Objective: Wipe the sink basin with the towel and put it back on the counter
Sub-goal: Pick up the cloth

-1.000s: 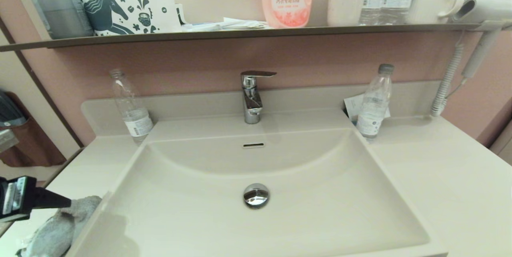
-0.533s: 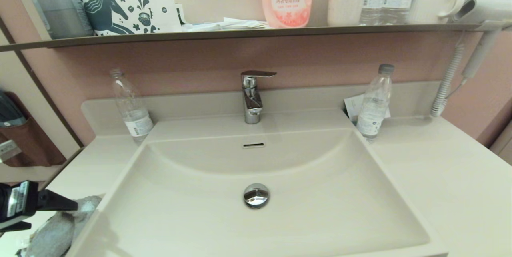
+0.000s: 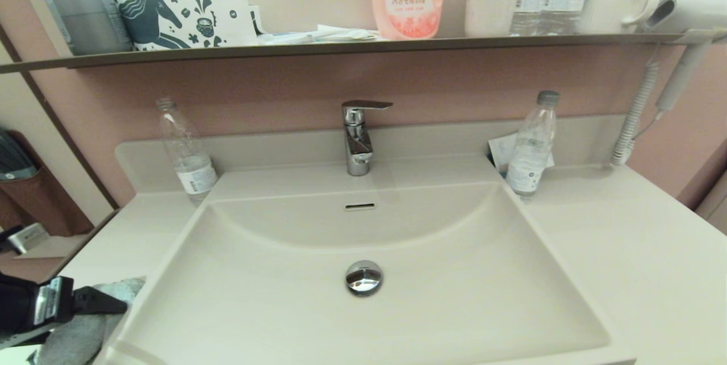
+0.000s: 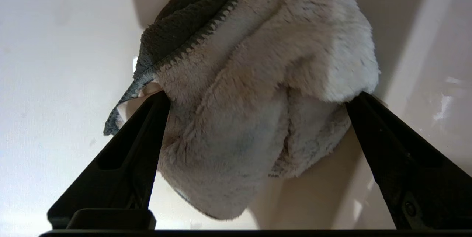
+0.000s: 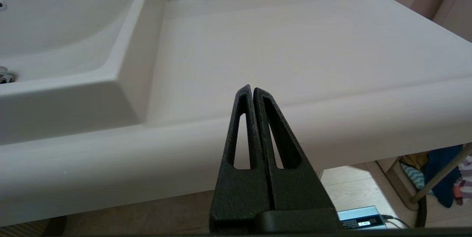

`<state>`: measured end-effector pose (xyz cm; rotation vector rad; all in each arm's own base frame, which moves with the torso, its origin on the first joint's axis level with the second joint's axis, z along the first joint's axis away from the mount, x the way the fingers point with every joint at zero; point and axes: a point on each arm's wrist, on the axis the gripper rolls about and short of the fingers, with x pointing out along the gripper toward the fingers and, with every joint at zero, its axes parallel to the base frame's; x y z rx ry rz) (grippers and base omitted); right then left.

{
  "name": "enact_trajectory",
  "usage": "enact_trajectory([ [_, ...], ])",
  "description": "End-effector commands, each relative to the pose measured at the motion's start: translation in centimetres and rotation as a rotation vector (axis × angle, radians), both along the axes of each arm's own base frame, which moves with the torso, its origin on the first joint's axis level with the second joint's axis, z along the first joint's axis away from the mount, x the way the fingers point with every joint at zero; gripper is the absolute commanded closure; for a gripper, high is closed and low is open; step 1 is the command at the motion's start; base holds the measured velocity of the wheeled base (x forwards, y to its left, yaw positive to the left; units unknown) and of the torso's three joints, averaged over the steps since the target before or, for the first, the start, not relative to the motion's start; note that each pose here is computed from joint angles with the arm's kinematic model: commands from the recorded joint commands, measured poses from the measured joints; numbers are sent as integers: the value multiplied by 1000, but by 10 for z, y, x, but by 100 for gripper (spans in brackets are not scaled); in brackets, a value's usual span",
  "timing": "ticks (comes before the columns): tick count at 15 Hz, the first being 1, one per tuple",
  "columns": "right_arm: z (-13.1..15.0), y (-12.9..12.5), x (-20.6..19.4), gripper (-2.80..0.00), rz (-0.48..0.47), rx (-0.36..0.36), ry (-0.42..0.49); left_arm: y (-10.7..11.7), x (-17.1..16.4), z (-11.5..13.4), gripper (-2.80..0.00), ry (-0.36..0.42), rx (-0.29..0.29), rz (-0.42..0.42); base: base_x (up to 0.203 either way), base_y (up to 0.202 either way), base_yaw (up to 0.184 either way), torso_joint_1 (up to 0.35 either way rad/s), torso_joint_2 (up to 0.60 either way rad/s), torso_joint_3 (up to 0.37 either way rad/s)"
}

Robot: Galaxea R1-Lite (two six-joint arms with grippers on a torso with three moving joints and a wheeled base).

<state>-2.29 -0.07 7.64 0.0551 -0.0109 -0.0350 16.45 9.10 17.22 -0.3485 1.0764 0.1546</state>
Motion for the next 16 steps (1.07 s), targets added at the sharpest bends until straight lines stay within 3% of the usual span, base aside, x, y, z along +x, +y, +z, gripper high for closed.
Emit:
enact_trajectory([
  [1, 0, 0, 0, 0, 0, 0, 1, 5, 7, -15, -280, 23, -18, 4, 0, 0, 0, 0, 0, 0],
  [5, 0, 0, 0, 0, 0, 0, 1, 4, 5, -19, -280, 31, -21, 1, 0, 0, 0, 0, 0, 0],
  [6, 0, 0, 0, 0, 0, 0, 1, 4, 5, -19, 0, 32, -24, 3, 0, 0, 0, 0, 0, 0],
  [13, 0, 0, 0, 0, 0, 0, 1, 7, 7, -10, 0, -5, -12, 24, 0, 0, 0, 0, 0, 0],
  [16, 0, 0, 0, 0, 0, 0, 1, 10, 5, 13, 0, -55, 16, 52, 0, 0, 0, 0, 0, 0],
])
